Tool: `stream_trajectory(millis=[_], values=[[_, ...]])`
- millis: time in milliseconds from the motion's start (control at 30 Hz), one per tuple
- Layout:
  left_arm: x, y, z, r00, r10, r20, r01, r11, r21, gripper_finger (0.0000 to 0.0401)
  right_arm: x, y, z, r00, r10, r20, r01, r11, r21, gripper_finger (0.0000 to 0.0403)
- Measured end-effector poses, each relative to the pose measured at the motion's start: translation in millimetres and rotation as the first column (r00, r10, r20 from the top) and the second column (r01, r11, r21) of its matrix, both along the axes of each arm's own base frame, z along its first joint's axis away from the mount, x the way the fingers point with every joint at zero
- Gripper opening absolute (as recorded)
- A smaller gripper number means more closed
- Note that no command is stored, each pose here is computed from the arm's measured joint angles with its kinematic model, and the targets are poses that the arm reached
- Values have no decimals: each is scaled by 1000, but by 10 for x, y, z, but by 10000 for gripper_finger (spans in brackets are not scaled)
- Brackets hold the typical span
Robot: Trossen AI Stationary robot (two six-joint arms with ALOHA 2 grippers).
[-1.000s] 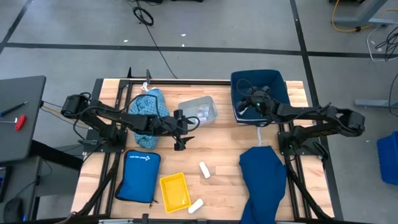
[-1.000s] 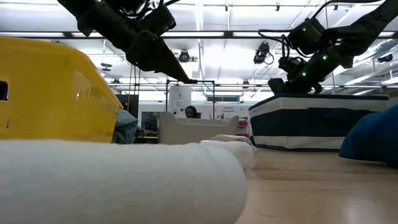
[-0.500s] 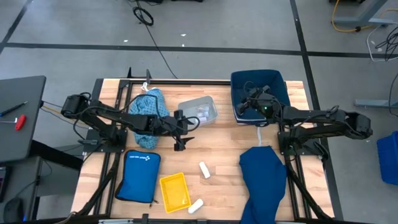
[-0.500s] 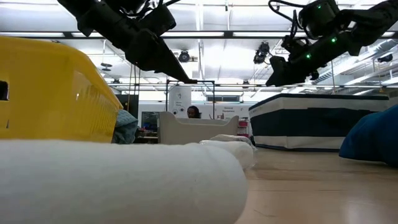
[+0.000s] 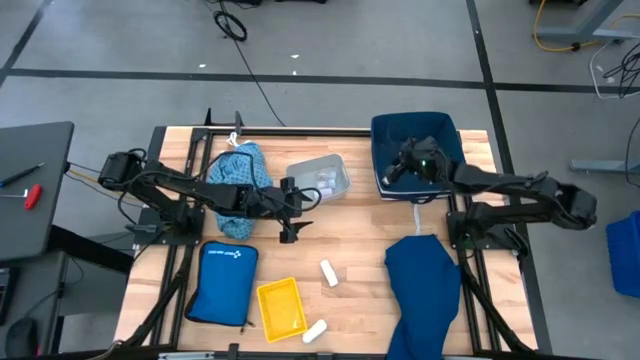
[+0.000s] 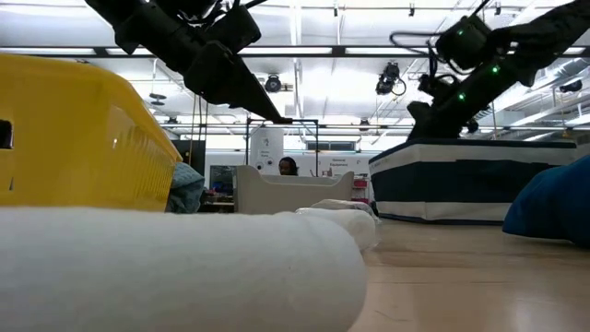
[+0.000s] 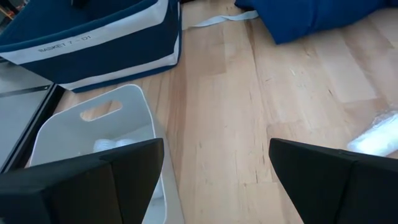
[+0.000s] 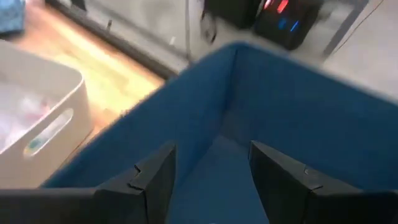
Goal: Pick & place medical supplies in basket/bin
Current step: Put the top rolled gauze into the yellow bin
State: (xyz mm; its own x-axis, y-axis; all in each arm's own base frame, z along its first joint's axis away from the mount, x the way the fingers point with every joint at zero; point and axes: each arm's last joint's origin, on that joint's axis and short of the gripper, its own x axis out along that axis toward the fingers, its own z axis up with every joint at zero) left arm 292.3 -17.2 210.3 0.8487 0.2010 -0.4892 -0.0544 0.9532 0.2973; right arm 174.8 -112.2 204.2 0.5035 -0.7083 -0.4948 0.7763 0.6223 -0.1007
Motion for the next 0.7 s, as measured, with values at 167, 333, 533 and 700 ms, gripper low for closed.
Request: stream_trajectory(millis=[167,333,533,700], values=[[0,10,0,1000,1,-4,-1,1000,22,298,-42,-199,179,998,36,-42,-31,993,115,210],[0,126,6,997,78,-7,-77,992,97,298,-9,-364,331,981,70,-180,-32,978,207,210],[2,417,40,984,177,4,-174,961,213,298,102,-561,235,936,158,-313,-39,934,355,210],[-30,678,43,970,243,-9,-233,938,256,298,164,-688,112,901,229,-368,-51,899,435,210]])
